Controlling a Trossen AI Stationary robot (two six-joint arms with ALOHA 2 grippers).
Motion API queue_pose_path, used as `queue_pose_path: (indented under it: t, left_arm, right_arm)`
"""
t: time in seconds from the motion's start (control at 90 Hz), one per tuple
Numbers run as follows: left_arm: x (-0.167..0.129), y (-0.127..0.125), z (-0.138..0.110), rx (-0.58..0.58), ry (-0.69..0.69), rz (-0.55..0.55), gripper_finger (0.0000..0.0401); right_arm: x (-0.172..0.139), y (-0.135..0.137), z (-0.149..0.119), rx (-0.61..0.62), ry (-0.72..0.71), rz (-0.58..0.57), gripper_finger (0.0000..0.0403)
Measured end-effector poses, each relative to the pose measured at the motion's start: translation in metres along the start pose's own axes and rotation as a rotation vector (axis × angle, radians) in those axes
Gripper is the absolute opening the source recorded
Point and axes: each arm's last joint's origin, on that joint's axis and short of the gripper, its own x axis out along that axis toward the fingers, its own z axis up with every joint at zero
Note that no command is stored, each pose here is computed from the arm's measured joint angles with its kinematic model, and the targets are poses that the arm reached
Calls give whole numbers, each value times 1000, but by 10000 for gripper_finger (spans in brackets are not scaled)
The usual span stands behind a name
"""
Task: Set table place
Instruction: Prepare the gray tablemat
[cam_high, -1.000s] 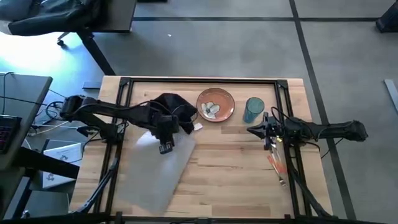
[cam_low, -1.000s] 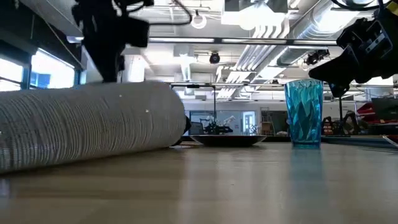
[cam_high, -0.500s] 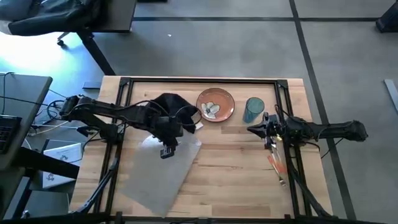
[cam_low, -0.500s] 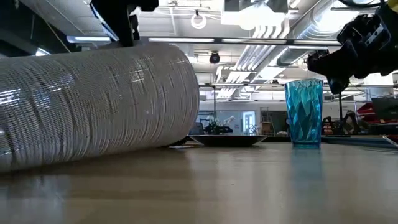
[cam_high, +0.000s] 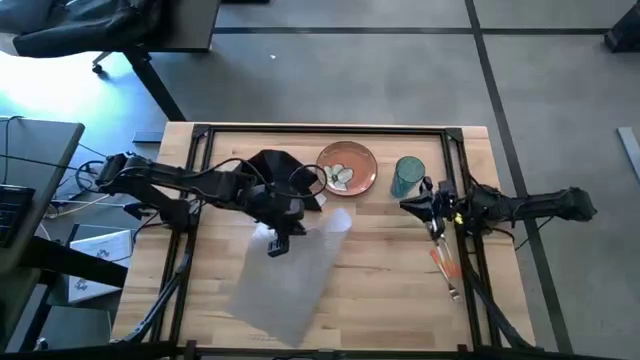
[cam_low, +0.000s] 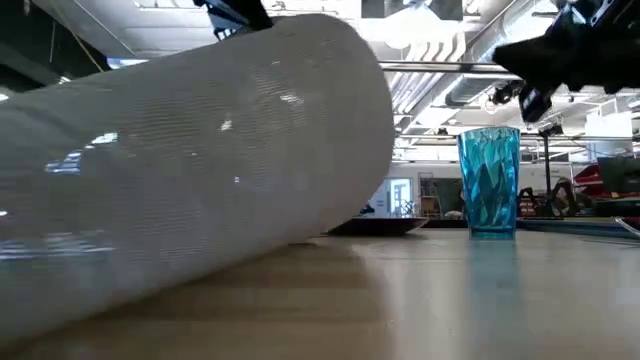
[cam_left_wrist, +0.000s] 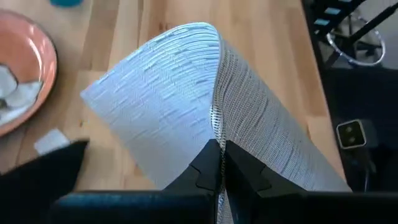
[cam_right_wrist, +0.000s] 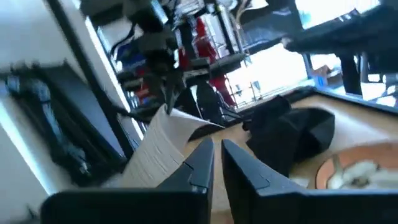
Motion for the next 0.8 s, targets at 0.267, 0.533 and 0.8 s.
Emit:
queue_pose_path:
  t: [0.267,0.533,0.8]
  left_arm:
    - [0,-3,2,10,-30,-12,0]
    - [0,-4,5,28,-57,-17,0]
    - [0,-4,5,56,-57,-16,0]
  right_arm:
    - [47,10,10,-206,226,11,167]
    - [110,17,3,-398,486,112,199]
    - [162,21,-5,-519,630,196,183]
